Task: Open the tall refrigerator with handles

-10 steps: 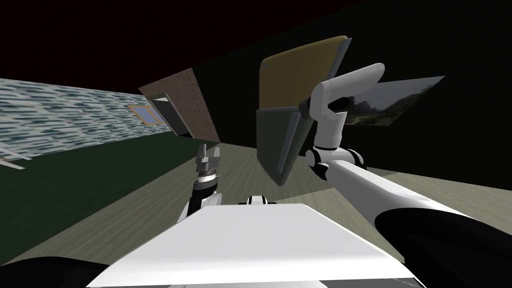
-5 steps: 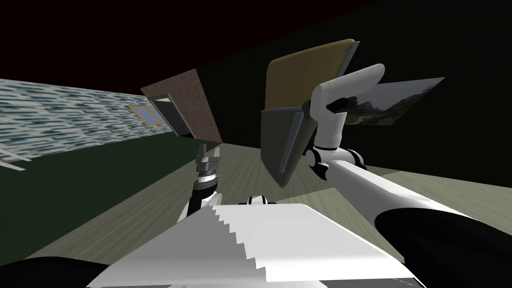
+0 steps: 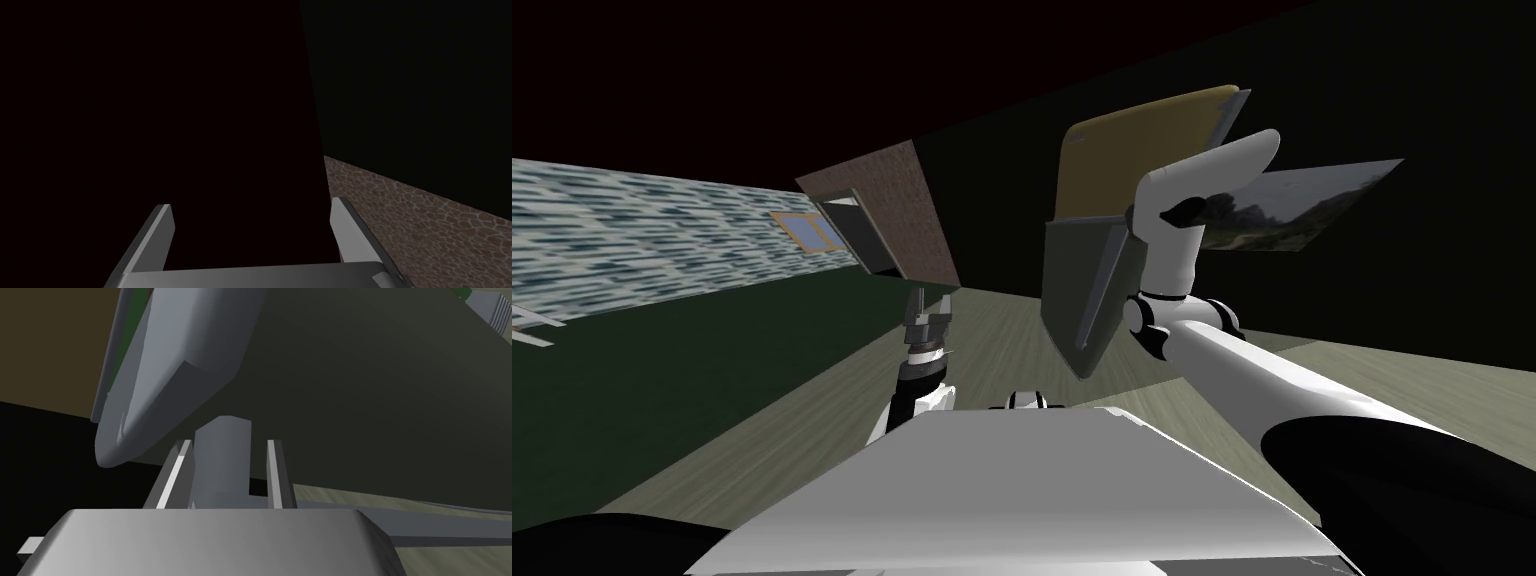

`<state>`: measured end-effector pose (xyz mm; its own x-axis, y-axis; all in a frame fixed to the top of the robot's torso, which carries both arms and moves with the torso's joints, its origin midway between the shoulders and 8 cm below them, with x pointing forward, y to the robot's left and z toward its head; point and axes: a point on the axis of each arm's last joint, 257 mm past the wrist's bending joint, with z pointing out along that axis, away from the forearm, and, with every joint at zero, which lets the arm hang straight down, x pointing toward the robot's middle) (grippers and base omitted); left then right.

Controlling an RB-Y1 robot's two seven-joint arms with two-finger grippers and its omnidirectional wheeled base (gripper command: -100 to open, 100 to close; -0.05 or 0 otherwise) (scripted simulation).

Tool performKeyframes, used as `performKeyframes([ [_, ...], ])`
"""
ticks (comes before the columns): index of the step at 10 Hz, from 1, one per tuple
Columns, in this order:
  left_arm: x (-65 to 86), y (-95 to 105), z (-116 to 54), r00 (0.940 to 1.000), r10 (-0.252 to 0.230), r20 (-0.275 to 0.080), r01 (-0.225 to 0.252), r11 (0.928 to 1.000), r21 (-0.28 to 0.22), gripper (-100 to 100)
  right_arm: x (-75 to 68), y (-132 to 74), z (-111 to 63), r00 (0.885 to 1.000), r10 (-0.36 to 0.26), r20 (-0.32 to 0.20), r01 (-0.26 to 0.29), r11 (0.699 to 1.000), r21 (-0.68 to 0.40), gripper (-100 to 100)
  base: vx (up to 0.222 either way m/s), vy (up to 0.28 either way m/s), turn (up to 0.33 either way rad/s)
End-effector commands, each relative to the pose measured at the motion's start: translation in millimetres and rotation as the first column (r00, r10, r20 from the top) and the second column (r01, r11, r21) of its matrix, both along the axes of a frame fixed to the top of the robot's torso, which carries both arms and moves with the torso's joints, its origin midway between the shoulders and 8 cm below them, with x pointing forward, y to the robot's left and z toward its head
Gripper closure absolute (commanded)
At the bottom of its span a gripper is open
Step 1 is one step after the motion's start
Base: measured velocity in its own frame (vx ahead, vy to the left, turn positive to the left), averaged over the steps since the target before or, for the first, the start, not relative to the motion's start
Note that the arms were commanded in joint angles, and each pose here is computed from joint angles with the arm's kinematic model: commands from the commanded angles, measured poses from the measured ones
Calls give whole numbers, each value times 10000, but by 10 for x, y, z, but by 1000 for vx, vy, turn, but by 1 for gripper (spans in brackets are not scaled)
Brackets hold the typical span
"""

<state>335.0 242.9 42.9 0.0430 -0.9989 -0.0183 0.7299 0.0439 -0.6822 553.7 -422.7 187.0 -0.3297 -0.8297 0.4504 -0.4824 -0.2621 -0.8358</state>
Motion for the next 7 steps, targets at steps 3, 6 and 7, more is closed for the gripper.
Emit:
performKeyframes([
  [3,0,0,0,10000,0,0,0,10000,0,0,43,-325,-216,9949,-619,-794,544,9942,-926,-100,16,252,91],
  [6,0,1,0,10000,1,-1,-1,10000,4,0,112,-541,-253,9913,-610,-1170,430,9877,-1502,-100,-22,51,54],
  [7,0,1,-1,10000,2,-2,-2,10000,6,0,109,-547,-235,9920,-464,-1176,291,9891,-1446,-100,-4,-28,-24],
])
